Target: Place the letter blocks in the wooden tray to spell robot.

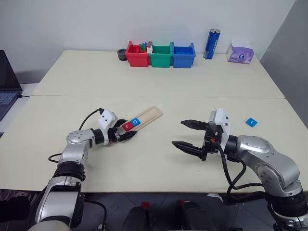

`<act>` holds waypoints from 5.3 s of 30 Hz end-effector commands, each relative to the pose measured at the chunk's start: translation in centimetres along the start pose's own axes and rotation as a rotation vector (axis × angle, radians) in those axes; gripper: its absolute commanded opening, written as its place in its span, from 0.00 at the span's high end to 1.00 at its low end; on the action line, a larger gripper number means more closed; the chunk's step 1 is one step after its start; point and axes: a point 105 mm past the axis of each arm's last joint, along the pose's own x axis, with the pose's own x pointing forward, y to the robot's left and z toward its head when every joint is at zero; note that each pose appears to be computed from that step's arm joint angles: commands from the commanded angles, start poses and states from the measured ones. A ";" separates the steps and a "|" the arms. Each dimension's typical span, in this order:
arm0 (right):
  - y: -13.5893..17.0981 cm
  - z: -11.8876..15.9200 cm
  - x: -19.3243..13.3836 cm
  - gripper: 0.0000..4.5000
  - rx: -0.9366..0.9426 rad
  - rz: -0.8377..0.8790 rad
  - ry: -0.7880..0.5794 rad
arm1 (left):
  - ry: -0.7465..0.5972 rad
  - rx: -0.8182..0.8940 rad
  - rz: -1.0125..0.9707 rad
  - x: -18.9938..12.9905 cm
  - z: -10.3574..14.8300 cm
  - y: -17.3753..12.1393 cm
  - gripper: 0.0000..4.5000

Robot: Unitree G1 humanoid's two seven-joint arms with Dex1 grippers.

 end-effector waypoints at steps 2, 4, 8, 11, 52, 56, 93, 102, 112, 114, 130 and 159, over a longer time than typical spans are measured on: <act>0.4 1.1 0.0 0.00 -0.030 0.019 -0.036 | 0.008 0.007 -0.017 -0.4 -0.1 -0.2 0.25; 0.4 1.0 0.0 0.00 -0.031 0.019 -0.035 | 0.007 0.019 -0.041 -0.5 0.0 -0.7 0.25; 0.6 0.8 -0.4 0.00 -0.055 0.032 -0.021 | 0.005 0.076 -0.177 -1.3 0.3 -3.5 0.25; 0.9 0.4 -0.8 0.00 -0.073 0.057 -0.001 | 0.034 0.143 -0.330 -2.6 0.1 -6.6 0.25; 0.7 -1.6 -1.7 0.00 -0.155 0.088 0.042 | 0.093 0.386 -0.633 0.6 0.3 -6.9 0.08; 0.6 -1.5 -1.7 0.00 -0.154 0.088 0.043 | 0.088 0.384 -0.627 0.8 0.6 -6.7 0.01; -5.2 -2.7 -3.9 0.00 -0.117 -0.335 0.123 | -0.076 0.336 -0.497 -1.8 9.1 -7.0 0.01; -10.5 -5.8 -6.5 0.00 -0.088 -0.783 0.252 | -0.122 0.264 -0.454 -0.5 8.7 -9.7 0.01; -9.5 -6.7 -3.4 0.00 0.058 -0.854 0.209 | -0.123 0.258 -0.423 -0.4 8.6 -9.3 0.01; -9.0 -6.8 -2.5 0.00 0.086 -0.839 0.206 | -0.121 0.259 -0.421 -0.5 8.5 -9.2 0.01; -10.0 -8.1 -1.2 0.00 0.180 -0.934 0.254 | -0.119 0.263 -0.415 -0.5 8.2 -9.5 0.01; -2.1 -8.5 -6.1 0.68 0.261 -0.782 0.514 | -0.090 0.287 -0.602 -2.2 6.6 -13.6 0.00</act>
